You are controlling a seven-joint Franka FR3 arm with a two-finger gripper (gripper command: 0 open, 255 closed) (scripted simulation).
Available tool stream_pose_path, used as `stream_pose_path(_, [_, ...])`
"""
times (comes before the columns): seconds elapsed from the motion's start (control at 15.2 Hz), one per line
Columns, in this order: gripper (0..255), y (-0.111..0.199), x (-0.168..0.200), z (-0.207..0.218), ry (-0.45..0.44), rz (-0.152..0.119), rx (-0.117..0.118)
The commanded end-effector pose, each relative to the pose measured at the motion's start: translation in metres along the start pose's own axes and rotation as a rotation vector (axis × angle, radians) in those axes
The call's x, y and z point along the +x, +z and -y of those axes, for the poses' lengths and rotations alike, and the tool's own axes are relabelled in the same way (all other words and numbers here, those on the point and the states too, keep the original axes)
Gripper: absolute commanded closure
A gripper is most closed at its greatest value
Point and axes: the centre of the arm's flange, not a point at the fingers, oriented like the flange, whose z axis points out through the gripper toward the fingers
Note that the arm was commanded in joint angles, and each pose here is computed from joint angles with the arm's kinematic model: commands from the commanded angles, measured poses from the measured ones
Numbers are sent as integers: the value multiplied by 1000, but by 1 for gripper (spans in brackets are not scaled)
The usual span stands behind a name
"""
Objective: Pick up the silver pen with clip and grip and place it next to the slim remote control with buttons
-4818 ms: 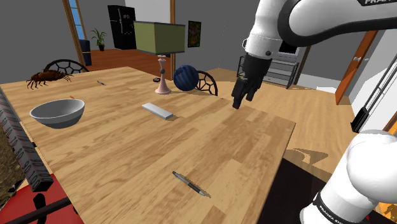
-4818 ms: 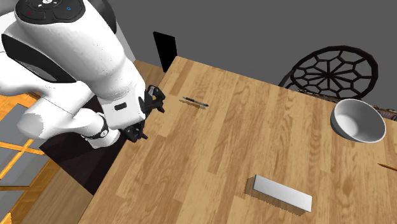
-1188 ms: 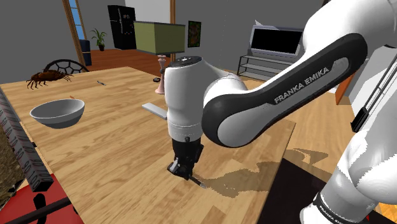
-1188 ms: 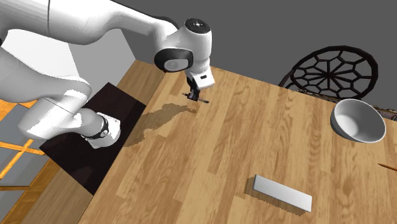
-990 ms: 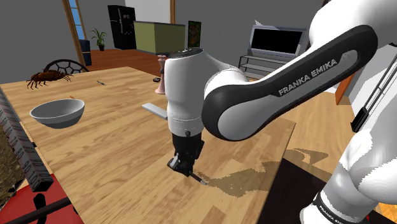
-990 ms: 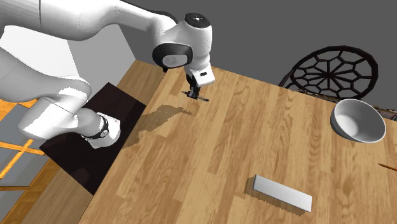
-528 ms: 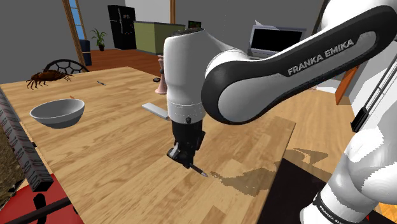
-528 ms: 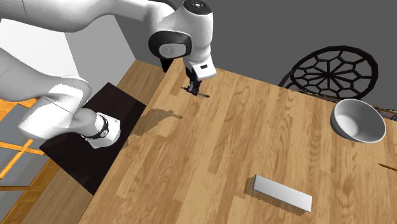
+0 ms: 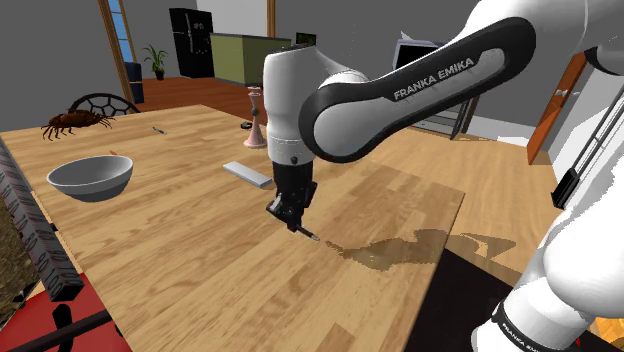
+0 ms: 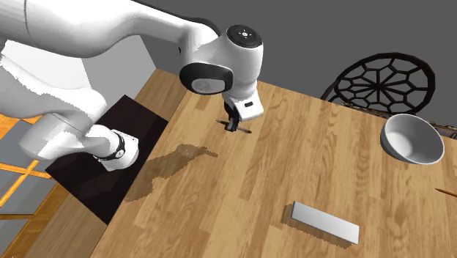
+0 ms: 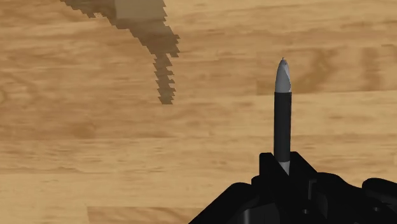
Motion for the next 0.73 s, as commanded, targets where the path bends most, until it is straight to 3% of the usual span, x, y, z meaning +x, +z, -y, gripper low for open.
stream_pose_path(0.0, [255, -2, 18, -20, -1, 0, -1])
stream_pose_path(0.66, [255, 5, 107, -117, -1, 0, -1])
